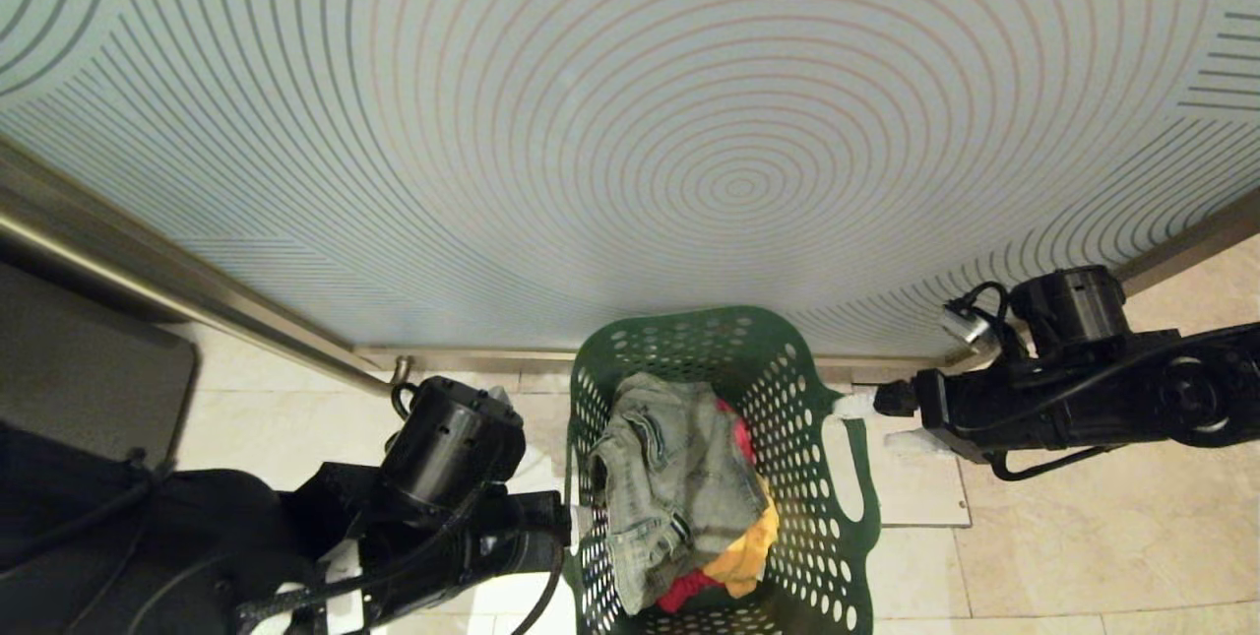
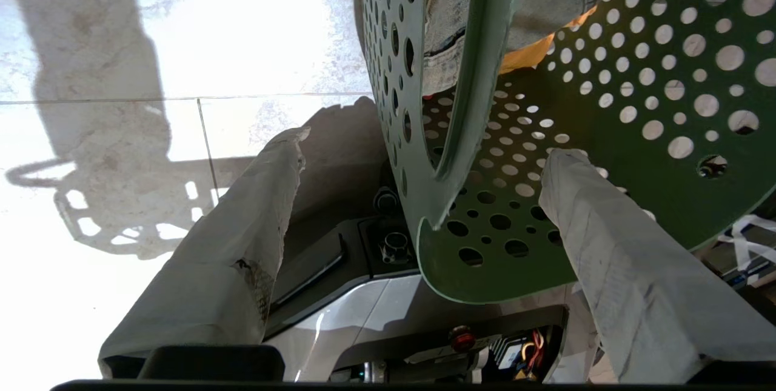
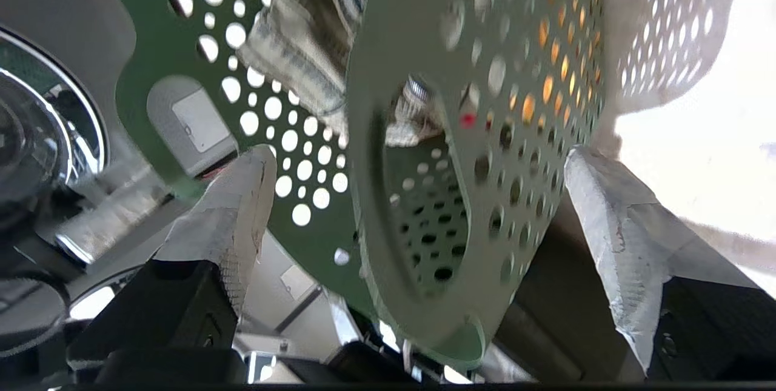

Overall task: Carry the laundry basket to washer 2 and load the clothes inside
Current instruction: Pick up the clothes basket and put it beside the washing machine

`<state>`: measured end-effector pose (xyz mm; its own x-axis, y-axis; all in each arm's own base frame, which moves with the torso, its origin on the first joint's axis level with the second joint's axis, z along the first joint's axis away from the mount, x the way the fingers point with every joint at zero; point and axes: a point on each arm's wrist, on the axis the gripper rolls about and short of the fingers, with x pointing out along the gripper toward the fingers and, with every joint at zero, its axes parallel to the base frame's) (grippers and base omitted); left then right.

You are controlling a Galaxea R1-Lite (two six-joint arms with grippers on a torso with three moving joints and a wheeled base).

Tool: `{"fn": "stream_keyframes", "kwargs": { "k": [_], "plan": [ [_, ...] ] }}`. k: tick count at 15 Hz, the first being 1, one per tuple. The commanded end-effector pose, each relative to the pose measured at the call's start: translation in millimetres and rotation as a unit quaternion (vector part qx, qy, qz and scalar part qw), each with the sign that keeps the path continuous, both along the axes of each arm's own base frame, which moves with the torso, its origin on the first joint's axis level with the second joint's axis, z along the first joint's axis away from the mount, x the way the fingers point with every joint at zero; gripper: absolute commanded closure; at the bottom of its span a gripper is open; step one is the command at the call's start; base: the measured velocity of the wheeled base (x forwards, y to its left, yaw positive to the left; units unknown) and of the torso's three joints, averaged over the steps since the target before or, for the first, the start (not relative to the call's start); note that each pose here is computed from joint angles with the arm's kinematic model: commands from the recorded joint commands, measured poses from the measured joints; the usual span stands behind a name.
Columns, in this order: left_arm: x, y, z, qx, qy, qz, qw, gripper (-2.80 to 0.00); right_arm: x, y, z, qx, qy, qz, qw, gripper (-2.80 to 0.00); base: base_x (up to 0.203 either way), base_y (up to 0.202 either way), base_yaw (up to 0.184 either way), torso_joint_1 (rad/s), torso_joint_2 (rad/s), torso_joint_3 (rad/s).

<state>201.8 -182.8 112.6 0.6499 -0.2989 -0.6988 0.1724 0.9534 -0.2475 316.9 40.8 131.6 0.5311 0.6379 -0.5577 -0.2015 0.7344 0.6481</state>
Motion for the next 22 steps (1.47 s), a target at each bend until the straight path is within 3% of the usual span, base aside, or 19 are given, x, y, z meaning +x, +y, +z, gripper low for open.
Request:
{"fn": "stream_keyframes", "kwargs": {
  "k": [1,7,12,19,22],
  "plan": [
    [6,-4,-10,0.008,0.012,0.004,0.9999,-2.8,16,2,-8,0.004,0.006,0.005,1.0,-2.8,0.0,0.0,0.0,0.0,0.0,0.0],
    [17,-12,-30,-0.002,0.015,0.001,0.9999,-2.8,17,17,-4,0.026,0.006,0.039,0.999,-2.8,0.0,0.0,0.0,0.0,0.0,0.0],
    [18,-14,-30,-0.02,0.021,-0.015,0.9995,-2.8,16,37,5,0.042,0.006,0.054,0.998,-2.8,0.0,0.0,0.0,0.0,0.0,0.0],
    [22,-20,-37,-0.04,0.047,-0.023,0.9978,-2.8,33,54,-10,0.044,0.017,0.069,0.996,-2.8,0.0,0.0,0.0,0.0,0.0,0.0],
    [26,-25,-43,-0.045,0.045,-0.024,0.9977,-2.8,40,61,-10,0.067,0.005,0.061,0.996,-2.8,0.0,0.0,0.0,0.0,0.0,0.0]
  ]
}}
